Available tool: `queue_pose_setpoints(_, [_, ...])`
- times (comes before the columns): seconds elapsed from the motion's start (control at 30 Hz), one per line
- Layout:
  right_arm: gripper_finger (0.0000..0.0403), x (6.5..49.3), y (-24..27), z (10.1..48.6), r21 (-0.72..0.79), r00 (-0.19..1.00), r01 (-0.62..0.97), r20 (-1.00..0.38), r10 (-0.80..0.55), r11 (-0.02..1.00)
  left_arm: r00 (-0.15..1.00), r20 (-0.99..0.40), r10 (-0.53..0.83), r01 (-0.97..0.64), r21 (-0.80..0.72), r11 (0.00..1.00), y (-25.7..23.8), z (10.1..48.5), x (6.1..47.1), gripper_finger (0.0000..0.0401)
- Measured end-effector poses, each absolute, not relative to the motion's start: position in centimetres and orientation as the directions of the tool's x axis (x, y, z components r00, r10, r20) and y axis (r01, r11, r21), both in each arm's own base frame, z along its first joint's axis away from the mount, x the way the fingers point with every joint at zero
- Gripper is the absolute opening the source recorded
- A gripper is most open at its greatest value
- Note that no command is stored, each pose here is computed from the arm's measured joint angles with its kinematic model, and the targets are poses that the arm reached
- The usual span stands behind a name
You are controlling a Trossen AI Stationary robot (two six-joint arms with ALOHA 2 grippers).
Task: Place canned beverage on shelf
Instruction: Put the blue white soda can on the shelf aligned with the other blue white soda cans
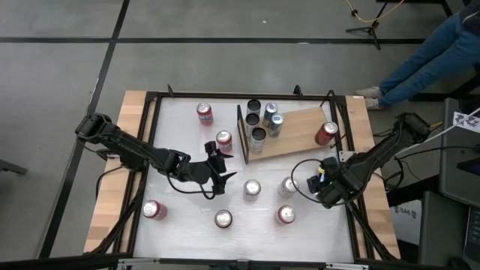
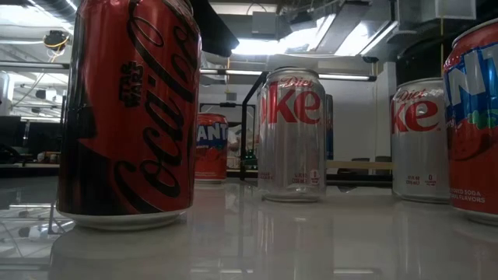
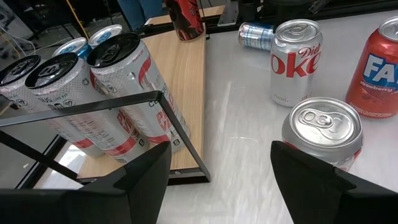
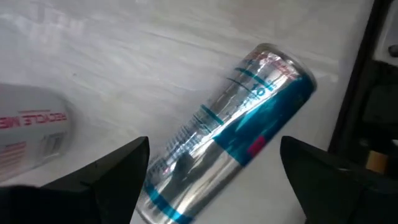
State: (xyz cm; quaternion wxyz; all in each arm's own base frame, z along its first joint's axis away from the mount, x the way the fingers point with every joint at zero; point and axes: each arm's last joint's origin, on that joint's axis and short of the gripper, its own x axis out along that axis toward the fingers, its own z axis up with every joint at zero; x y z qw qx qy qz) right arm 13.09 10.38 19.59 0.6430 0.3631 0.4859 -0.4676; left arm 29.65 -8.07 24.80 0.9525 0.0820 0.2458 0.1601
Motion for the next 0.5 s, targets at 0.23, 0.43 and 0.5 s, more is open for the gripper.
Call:
queue_pose_setpoints(0.23, [0.0351, 12.92, 10.24, 18.67, 0.013, 0.092, 0.953, -0.965, -0.245, 0.303, 0.828, -0.442, 0.345, -0.265, 0.235, 0.935, -8.07, 24.8, 29.66, 0.0266])
queue_pose_setpoints(0.43, [0.0351, 13.07, 10.36, 18.64, 0.031, 0.107, 0.951, -0.967, -0.232, 0.306, 0.828, -0.442, 0.345, -0.265, 0.235, 0.935, -8.06, 24.8, 29.66, 0.0266])
queue_pose_setpoints(0.5, [0.0351, 13.12, 10.41, 18.64, 0.038, 0.112, 0.951, -0.967, -0.228, 0.307, 0.828, -0.442, 0.346, -0.265, 0.235, 0.935, -8.06, 24.8, 29.66, 0.0266])
